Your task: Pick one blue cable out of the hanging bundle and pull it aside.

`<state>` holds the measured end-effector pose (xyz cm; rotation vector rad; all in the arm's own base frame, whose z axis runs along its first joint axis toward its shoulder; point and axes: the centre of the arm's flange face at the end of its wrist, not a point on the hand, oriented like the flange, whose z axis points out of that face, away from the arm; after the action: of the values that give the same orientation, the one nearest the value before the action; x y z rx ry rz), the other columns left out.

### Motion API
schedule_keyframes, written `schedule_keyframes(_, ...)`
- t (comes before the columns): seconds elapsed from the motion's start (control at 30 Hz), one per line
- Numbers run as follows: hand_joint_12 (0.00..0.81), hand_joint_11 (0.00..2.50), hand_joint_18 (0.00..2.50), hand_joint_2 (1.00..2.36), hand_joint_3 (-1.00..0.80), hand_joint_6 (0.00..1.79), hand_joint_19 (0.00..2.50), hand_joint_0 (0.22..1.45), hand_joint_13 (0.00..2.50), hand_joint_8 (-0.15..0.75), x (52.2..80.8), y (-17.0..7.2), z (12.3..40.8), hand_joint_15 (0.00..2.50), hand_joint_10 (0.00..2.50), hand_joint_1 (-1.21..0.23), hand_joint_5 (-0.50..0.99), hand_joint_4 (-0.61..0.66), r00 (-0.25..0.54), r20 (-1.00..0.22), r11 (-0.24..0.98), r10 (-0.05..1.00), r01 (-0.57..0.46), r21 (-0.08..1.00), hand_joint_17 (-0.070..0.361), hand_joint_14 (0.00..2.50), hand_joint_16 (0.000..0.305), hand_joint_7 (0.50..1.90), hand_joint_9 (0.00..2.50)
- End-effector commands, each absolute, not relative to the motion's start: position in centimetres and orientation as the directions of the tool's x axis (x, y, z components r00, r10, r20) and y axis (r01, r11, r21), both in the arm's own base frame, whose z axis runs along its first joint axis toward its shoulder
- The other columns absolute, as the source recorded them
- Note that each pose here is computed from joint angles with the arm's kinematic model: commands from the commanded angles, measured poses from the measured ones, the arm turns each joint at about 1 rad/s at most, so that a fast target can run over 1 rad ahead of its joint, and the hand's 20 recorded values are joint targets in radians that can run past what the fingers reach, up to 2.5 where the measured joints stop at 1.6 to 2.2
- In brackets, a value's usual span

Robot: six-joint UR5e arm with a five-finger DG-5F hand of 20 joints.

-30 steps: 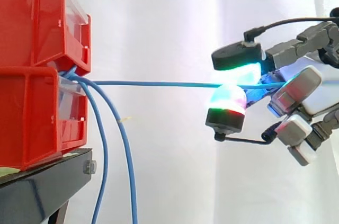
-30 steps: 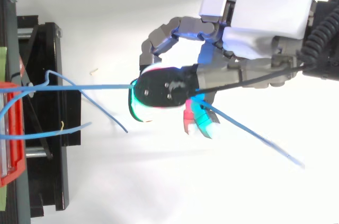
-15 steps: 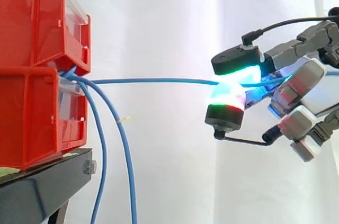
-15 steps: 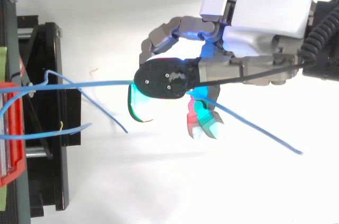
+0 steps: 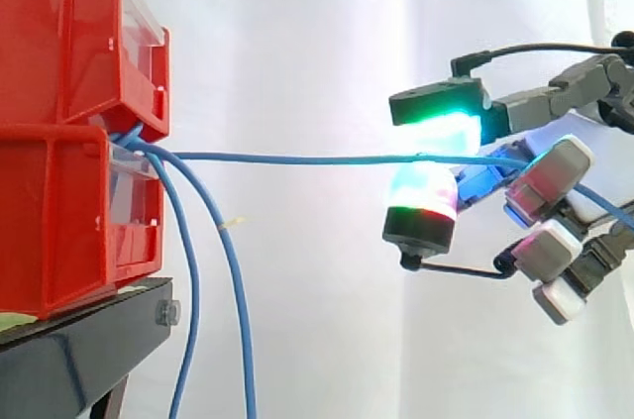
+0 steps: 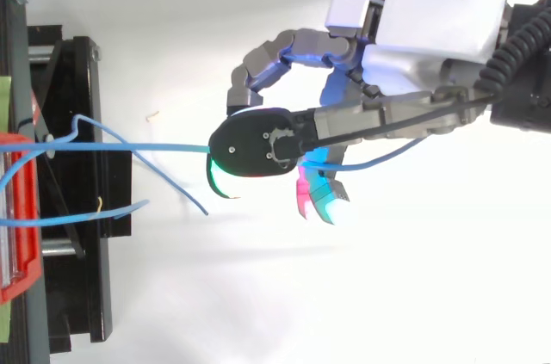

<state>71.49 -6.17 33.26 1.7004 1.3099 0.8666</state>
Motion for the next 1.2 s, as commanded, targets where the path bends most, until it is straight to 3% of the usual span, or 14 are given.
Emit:
schedule_keyframes(0.0,0.307,0.84,0.89,1.00,-0.43,0.89,0.55,0.49,1.17,0.254,71.13,-6.24,32.25,0.70,0.03,-0.66,-0.07,-0.02,0.229,0.041,-0.141,0.973,0.440,0.887,0.119,0.03,0.053,0.99,1.48)
schedule_keyframes(0.13,0.312,0.84,0.90,1.00,-0.50,0.88,0.54,0.47,1.18,0.254,71.14,-6.24,31.79,0.69,0.03,-0.68,-0.06,-0.02,0.230,0.042,-0.143,0.972,0.439,0.887,0.123,0.03,0.054,1.01,1.48)
schedule_keyframes(0.67,0.310,0.82,0.88,1.00,-0.50,0.87,0.55,0.48,1.17,0.248,71.11,-6.27,31.90,0.69,0.03,-0.65,-0.06,-0.01,0.233,0.043,-0.144,0.972,0.437,0.888,0.121,0.03,0.054,1.01,1.48)
schedule_keyframes(1.17,0.279,0.85,0.82,1.01,-0.33,0.87,0.55,0.57,1.11,0.221,71.18,-6.22,31.97,0.70,0.03,-0.78,-0.07,-0.02,0.229,0.048,-0.146,0.972,0.434,0.889,0.107,0.03,0.048,1.10,1.42)
